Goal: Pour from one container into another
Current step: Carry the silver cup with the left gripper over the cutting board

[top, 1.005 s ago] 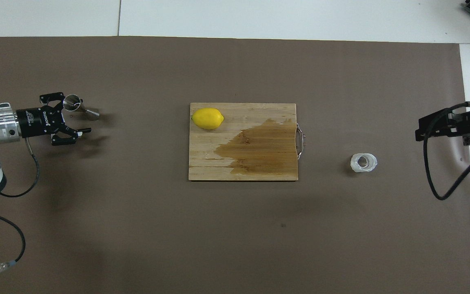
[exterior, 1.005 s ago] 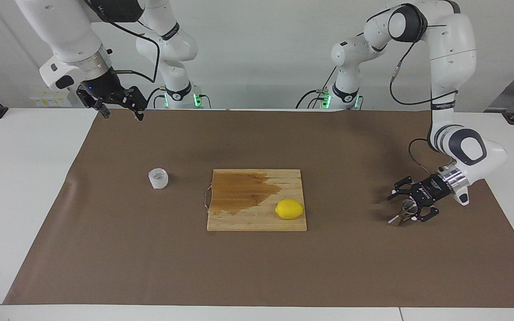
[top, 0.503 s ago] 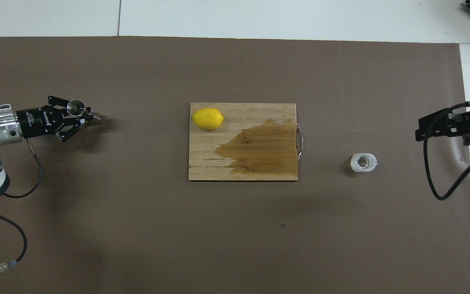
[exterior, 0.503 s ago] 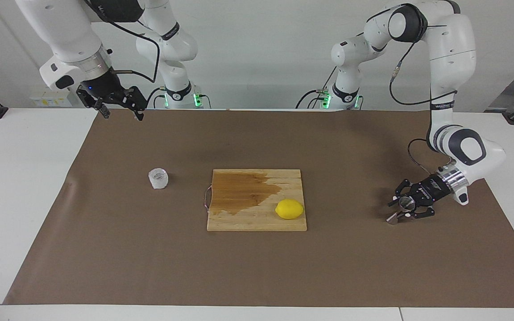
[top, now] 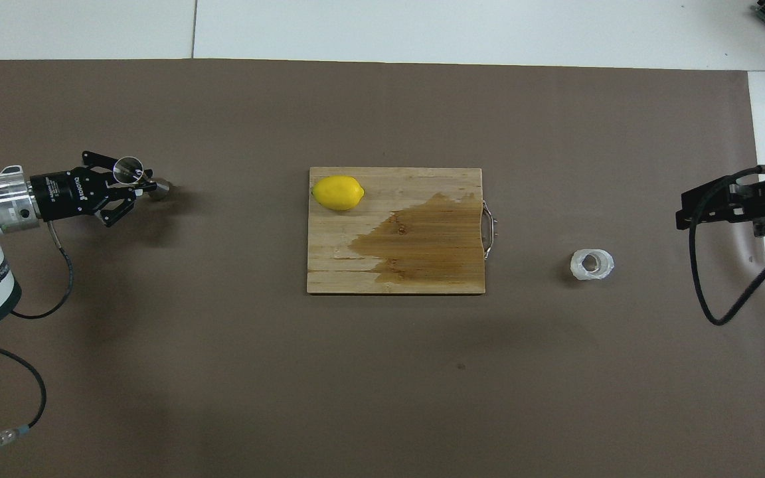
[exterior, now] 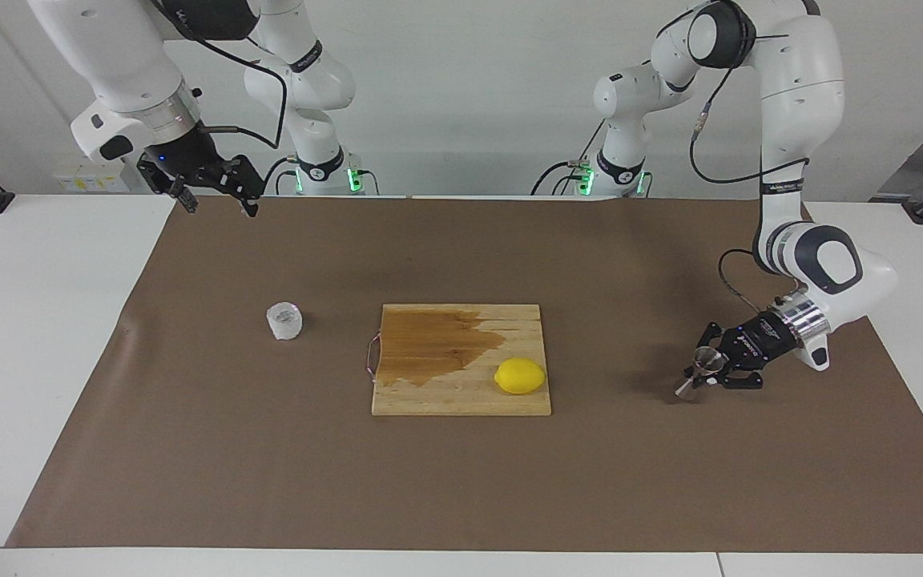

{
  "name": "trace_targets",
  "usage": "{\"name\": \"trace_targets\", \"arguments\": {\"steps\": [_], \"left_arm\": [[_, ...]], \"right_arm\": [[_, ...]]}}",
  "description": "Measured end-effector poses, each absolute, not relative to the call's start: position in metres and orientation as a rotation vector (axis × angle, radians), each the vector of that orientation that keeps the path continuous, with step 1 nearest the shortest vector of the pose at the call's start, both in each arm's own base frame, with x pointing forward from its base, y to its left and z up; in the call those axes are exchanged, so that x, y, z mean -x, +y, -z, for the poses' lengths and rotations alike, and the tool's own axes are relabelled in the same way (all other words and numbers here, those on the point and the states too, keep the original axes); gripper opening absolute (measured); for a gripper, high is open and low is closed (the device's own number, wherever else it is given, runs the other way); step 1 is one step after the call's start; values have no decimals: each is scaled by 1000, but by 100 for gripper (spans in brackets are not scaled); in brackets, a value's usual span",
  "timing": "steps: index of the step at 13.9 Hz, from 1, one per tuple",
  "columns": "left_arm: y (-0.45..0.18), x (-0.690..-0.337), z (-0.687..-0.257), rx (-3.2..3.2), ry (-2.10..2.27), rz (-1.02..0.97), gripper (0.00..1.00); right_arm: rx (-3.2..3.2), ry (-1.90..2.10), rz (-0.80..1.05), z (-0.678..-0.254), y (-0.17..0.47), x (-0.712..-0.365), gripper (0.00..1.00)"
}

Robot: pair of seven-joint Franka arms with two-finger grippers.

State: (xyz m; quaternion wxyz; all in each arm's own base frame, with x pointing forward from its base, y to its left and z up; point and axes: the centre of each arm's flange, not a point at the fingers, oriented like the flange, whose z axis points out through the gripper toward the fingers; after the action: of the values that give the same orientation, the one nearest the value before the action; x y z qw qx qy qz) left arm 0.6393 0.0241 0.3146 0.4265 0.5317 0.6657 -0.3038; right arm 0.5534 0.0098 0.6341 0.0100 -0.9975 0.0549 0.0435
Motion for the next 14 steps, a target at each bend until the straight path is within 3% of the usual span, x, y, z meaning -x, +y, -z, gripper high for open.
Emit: {"name": "trace_targets", "arguments": {"steps": [6, 14], "left_arm": [[-126, -620, -379, -1335, 1641, 856, 22], [-287, -563, -361, -1164, 1724, 859, 22]], "right_arm": [[3114, 171, -136, -634, 10, -553, 100], [3114, 171, -136, -634, 10, -553, 100]]}}
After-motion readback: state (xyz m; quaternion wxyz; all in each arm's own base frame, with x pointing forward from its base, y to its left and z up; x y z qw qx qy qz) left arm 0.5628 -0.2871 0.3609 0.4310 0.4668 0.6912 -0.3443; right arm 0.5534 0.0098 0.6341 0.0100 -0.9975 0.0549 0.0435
